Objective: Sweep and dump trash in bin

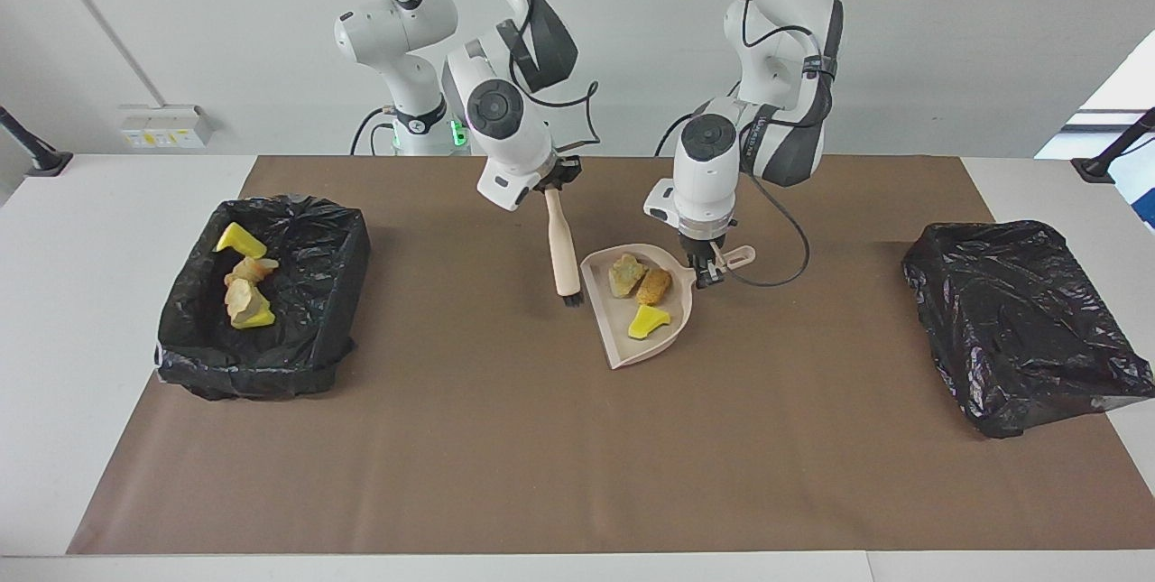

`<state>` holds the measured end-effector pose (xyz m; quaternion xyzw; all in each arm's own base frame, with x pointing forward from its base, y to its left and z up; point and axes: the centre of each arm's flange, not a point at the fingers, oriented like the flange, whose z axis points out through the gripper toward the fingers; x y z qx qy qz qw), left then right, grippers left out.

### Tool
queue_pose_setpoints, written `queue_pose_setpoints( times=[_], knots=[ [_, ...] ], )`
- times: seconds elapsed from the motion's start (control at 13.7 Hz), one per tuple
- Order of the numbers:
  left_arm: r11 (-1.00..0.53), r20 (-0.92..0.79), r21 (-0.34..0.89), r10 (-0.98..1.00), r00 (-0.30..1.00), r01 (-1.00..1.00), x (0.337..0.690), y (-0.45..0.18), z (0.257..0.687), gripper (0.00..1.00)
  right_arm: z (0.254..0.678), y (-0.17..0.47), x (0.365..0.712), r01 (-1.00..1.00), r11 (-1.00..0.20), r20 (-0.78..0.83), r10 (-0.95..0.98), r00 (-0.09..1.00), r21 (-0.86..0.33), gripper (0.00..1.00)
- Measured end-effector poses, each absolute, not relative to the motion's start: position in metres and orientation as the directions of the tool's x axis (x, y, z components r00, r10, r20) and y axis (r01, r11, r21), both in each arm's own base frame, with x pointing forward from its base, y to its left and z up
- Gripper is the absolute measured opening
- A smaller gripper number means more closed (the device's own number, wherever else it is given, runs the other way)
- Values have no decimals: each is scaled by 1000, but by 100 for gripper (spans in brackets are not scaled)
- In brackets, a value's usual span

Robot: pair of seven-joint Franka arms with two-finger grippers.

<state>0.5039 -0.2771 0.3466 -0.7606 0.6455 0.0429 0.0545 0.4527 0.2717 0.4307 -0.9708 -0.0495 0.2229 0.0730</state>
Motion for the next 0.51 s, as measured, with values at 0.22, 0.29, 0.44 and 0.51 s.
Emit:
queue_pose_setpoints(
  times=[0.22,0.29,0.44,0.51],
  knots=[
    [-156,-115,-51,-980,161,-986,520,-246,369,32,457,267,433,-18,-997,-439,17,899,-76,26],
    [-146,-107,-64,-983,152,-987,527,-228,383,32,457,276,424,-22,-998,-435,9,901,-66,26],
    [-140,-96,-78,-984,147,-987,540,-168,419,32,447,306,395,-13,-998,-401,10,916,-55,26],
    [-137,-82,-77,-986,143,-988,544,-135,434,32,438,316,382,-15,-999,-392,5,920,-46,26]
  ],
)
